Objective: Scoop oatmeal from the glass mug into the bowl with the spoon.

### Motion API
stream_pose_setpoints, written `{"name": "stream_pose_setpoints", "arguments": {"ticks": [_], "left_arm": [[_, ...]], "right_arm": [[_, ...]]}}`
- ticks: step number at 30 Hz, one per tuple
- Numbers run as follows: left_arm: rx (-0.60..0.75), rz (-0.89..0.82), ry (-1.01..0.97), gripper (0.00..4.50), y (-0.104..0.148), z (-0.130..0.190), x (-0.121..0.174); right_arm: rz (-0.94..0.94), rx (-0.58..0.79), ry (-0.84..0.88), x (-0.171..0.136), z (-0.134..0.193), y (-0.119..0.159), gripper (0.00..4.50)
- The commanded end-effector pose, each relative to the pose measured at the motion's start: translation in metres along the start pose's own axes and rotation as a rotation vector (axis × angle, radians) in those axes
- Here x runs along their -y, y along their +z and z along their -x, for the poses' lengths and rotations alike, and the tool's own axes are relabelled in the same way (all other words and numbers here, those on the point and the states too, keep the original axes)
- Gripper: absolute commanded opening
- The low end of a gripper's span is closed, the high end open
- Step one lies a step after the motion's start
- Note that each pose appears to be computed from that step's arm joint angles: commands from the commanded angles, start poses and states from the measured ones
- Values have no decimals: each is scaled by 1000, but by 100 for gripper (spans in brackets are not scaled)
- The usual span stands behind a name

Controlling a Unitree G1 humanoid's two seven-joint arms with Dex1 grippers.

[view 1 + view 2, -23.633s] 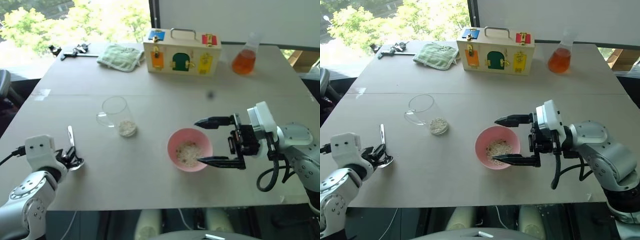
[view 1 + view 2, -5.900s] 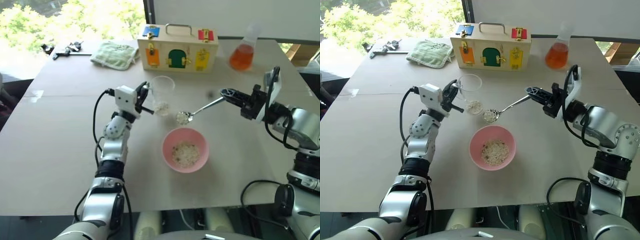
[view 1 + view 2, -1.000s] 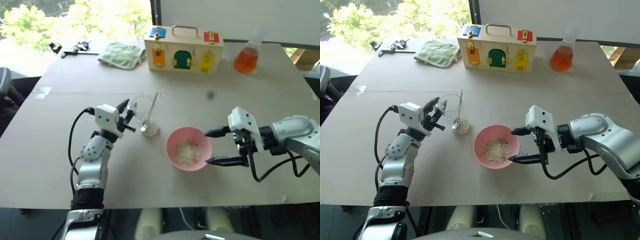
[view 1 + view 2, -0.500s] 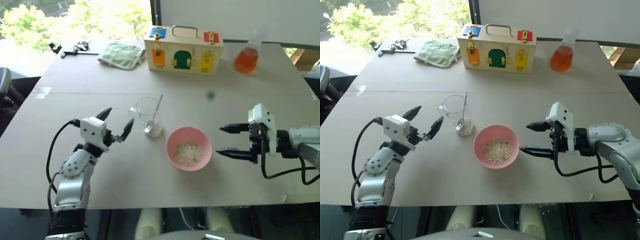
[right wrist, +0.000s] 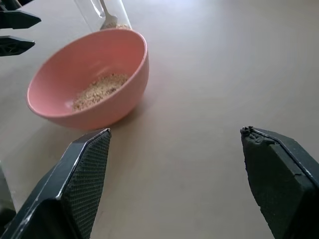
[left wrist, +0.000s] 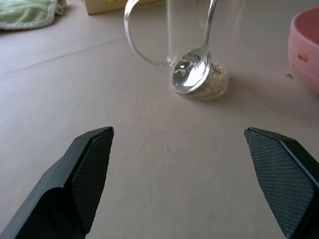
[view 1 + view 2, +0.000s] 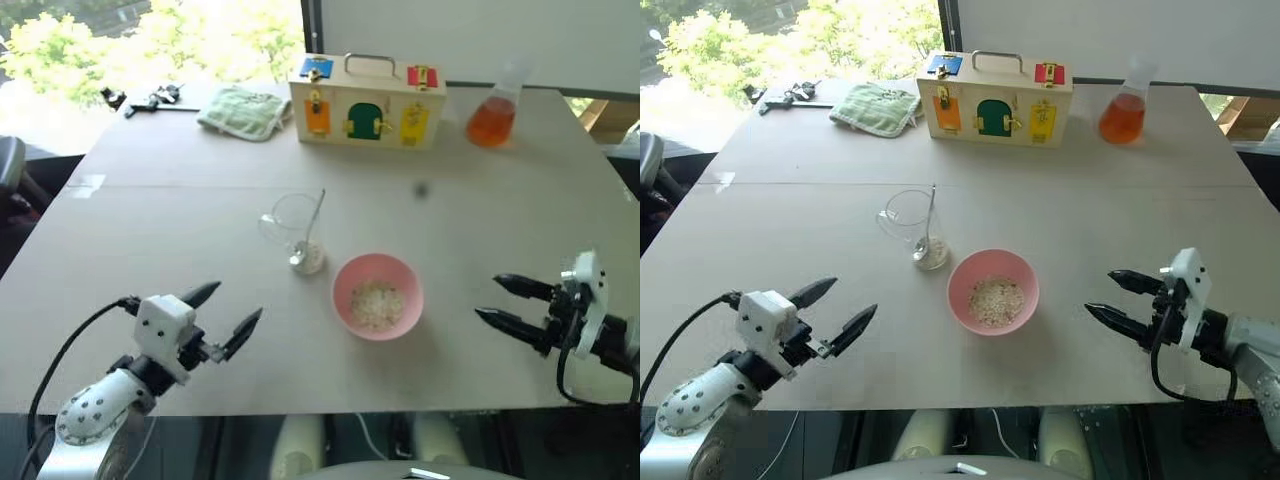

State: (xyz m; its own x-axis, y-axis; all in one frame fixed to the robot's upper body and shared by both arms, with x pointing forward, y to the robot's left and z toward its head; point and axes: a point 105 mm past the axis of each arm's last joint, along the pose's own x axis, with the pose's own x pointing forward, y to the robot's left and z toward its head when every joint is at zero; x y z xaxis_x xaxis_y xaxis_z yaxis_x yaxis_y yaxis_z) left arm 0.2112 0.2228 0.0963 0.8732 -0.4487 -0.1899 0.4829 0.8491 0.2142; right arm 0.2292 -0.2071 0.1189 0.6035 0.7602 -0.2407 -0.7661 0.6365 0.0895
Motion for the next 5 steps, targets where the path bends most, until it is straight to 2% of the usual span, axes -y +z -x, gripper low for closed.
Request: {"name": "stream_pose_setpoints", "arguments": {"ticks": [1,5], "left_arm": [[6,-24,3,444,2,1,0],[-19,-25,-7,444,-9,10,-1]], "right_arm": [[96,11,0,1,2,1,419],[119,-2,-13,5,4,-9,419]]}}
